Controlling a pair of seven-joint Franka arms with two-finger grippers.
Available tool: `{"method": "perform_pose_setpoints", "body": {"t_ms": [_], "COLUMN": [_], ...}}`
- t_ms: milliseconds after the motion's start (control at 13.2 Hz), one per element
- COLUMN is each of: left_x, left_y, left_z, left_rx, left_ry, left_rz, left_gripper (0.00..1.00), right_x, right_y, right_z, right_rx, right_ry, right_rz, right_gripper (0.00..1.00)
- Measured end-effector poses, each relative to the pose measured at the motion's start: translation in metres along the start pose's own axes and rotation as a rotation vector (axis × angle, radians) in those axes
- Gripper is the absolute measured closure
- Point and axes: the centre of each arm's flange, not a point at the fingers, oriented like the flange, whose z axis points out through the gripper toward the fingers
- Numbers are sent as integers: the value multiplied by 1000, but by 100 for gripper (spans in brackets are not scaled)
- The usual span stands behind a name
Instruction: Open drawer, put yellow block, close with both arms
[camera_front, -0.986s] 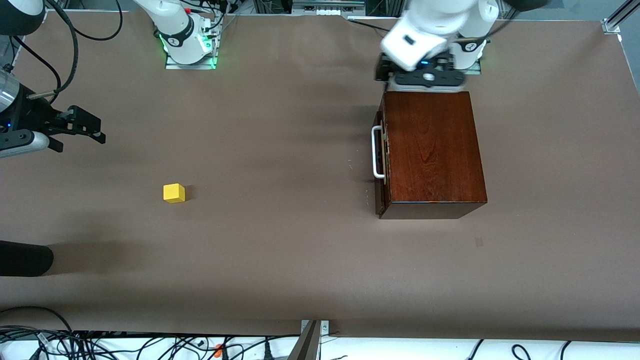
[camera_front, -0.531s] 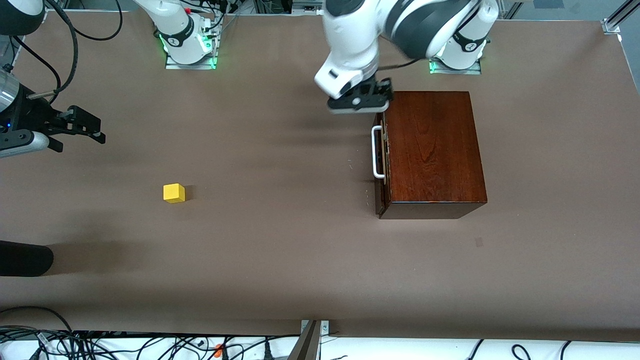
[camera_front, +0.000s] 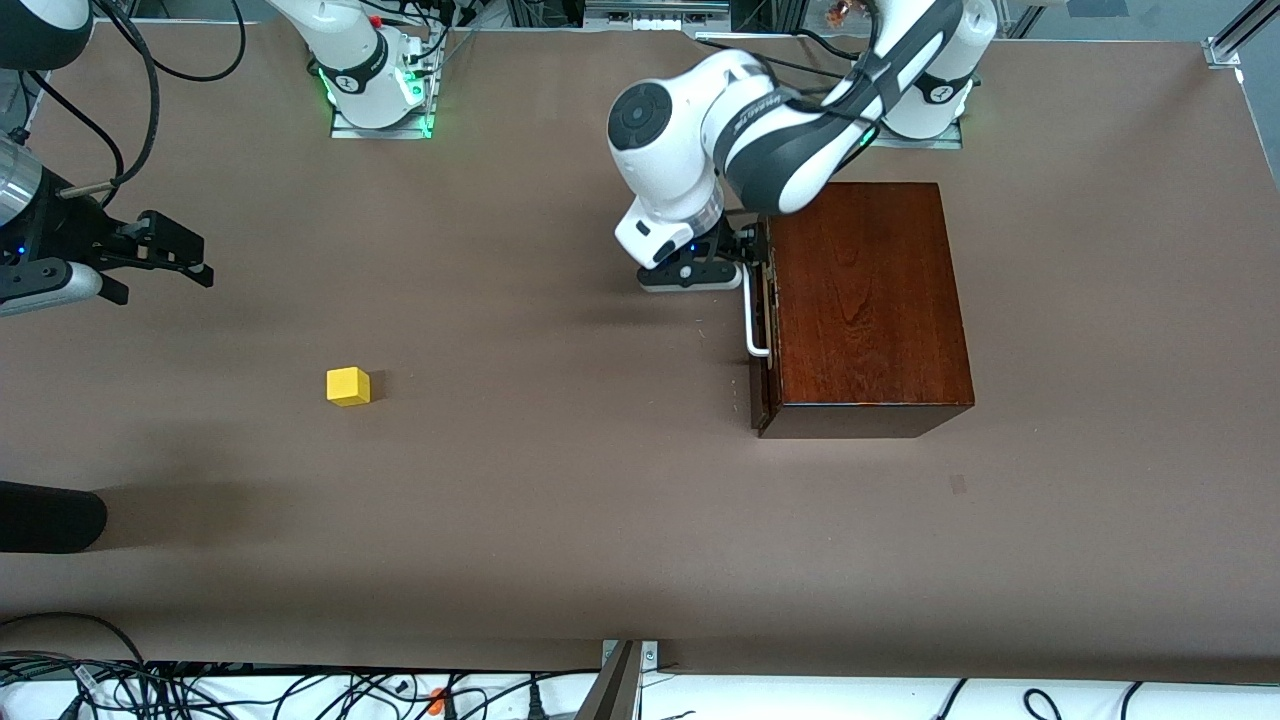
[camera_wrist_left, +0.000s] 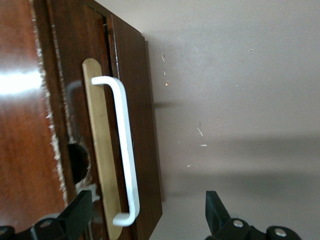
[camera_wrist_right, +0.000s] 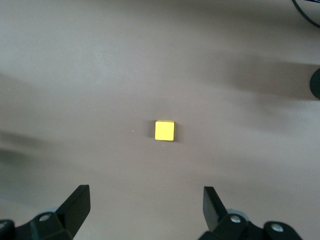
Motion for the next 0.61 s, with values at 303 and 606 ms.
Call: {"method": "perform_pose_setpoints", "body": {"t_ms": [303,606], "left_x": [6,12], "left_y": [12,13], "left_z": [35,56], "left_rx": [14,48], "left_ry": [-26,-25], "left_rz": [21,32], "left_gripper": [0,0], "right_x": [1,-1], "right_y": [-10,-11], "right_z": [0,0], "right_rx": [-13,-12], "right_ry": [-5,-17], "right_rz": [-21,-22], "right_gripper": [0,0]}}
